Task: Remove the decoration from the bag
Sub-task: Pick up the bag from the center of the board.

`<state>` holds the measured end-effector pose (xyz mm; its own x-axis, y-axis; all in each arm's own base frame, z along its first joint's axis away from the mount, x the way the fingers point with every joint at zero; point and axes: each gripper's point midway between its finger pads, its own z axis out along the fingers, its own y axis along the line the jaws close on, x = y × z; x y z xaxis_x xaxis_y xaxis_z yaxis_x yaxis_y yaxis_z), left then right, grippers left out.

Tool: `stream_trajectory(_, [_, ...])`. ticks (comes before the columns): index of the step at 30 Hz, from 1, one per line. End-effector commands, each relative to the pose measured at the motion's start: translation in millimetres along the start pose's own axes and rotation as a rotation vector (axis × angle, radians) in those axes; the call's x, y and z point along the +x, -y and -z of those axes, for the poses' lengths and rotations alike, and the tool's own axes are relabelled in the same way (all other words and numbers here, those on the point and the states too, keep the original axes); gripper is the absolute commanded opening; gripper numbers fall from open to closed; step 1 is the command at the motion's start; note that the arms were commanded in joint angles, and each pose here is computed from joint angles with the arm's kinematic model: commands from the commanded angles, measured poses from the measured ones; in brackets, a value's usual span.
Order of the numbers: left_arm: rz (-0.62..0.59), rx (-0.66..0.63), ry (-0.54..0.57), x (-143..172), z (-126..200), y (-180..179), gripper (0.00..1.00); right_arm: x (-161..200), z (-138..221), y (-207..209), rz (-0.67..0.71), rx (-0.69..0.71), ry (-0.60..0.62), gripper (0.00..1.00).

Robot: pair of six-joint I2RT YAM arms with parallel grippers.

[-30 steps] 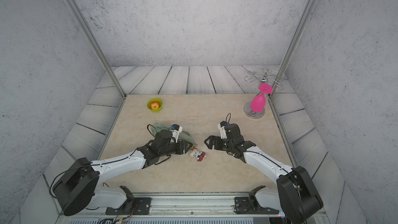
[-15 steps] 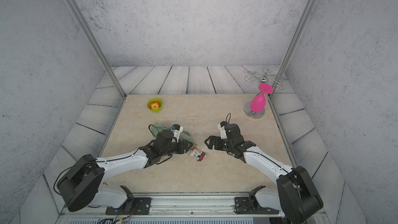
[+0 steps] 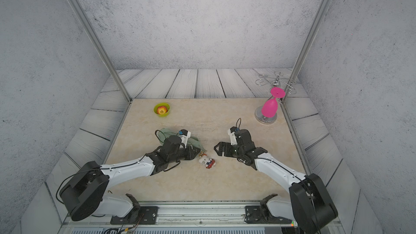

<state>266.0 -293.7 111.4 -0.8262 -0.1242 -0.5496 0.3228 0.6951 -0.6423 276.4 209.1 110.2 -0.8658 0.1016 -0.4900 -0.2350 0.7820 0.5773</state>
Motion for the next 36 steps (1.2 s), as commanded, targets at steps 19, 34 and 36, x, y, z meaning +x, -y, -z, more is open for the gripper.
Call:
stream_trajectory(19, [0.297, 0.067, -0.037, -31, 17, 43, 0.00, -1, 14, -9, 0.030, -0.017, 0.021, 0.99])
stream_trajectory(34, [0.583, 0.005, -0.101, -32, 22, 35, 0.00, 0, 47, -59, 0.114, -0.245, 0.051, 0.97])
stream_trajectory(36, [0.618, 0.007, -0.098, -35, 24, 36, 0.00, 2, 47, -63, 0.132, -0.253, 0.047, 0.96])
